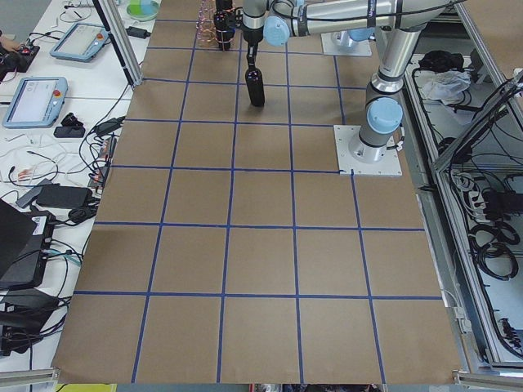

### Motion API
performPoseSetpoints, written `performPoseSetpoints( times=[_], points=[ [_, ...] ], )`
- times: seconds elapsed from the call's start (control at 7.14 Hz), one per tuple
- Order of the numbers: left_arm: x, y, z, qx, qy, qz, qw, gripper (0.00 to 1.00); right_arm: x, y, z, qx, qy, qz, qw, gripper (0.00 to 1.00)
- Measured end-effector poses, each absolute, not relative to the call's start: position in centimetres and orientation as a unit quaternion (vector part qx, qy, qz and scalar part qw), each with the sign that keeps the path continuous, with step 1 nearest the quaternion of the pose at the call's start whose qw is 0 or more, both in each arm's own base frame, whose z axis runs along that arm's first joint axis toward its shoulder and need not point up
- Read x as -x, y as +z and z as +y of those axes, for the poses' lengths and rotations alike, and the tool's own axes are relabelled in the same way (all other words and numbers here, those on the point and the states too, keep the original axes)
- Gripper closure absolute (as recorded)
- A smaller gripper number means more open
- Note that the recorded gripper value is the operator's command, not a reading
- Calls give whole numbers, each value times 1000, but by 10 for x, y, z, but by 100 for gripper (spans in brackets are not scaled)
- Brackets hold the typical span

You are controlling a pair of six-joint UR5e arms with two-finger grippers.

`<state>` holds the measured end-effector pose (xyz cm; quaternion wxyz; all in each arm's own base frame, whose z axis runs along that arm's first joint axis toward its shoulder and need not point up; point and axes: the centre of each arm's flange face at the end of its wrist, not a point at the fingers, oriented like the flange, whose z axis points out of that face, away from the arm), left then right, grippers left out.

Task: Place wine into wine basket
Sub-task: 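Carry the bottle toward the table center and stand it upright, then open the left gripper and withdraw it while the right arm reaches over the bottle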

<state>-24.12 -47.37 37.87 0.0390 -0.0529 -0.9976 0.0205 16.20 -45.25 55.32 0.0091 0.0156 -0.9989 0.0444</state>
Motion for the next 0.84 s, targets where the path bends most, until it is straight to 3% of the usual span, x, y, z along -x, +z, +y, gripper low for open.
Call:
performPoseSetpoints(
  times=[0.14, 0.84],
  points=[
    [241, 379, -474, 53, 20, -998, 39, 0, -162, 554, -452, -12, 45, -999, 9, 0],
    [236, 423, -479, 45, 10, -998, 39, 0, -162, 554, -453, -3, 40, -999, 9, 0]
  ],
)
